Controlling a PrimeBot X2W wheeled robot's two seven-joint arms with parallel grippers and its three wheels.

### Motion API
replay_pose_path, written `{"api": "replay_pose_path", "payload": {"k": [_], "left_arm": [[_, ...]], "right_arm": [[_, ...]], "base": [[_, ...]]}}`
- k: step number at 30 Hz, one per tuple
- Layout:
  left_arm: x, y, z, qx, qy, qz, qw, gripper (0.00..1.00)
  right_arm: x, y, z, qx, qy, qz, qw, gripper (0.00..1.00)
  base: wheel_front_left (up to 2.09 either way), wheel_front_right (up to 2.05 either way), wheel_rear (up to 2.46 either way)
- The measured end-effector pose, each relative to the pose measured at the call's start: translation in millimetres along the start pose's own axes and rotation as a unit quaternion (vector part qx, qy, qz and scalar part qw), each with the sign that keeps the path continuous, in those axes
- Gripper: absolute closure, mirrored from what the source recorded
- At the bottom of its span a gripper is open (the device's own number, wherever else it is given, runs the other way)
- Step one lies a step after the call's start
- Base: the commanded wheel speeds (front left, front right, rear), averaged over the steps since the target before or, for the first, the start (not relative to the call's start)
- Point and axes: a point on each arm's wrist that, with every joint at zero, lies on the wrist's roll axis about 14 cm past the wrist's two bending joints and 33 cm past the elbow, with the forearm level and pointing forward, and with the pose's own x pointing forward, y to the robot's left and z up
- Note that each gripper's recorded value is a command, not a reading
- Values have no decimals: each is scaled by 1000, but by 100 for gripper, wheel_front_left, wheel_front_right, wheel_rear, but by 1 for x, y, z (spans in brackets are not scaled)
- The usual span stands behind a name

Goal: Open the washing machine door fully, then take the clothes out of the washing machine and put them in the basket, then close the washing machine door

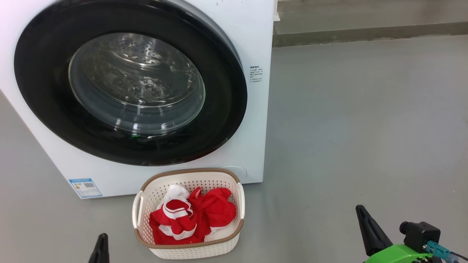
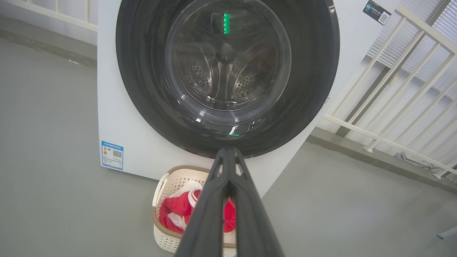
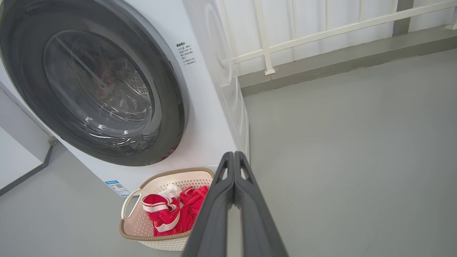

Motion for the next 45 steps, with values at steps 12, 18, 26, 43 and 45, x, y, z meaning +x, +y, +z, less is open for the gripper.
{"api": "replay_pose_path", "payload": {"k": [12, 18, 26, 43, 45], "left_arm": [[2, 4, -5, -62, 12, 14, 998, 100], [6, 3, -5, -94, 15, 14, 995, 100], [7, 5, -9, -135, 24, 22, 990, 100], [17, 2, -9, -223, 30, 25, 974, 100], [17, 2, -11, -236, 33, 27, 971, 100]], "right_arm": [[2, -5, 1, 63, 3, -14, 998, 100], [3, -7, 1, 95, 6, -21, 995, 100], [5, -12, 3, 139, 4, -30, 990, 100], [12, -15, 9, 229, 0, -37, 973, 100], [12, -16, 10, 242, -1, -39, 970, 100]], "base": [[0, 0, 0], [0, 0, 0], [0, 0, 0], [0, 0, 0], [0, 0, 0]]}}
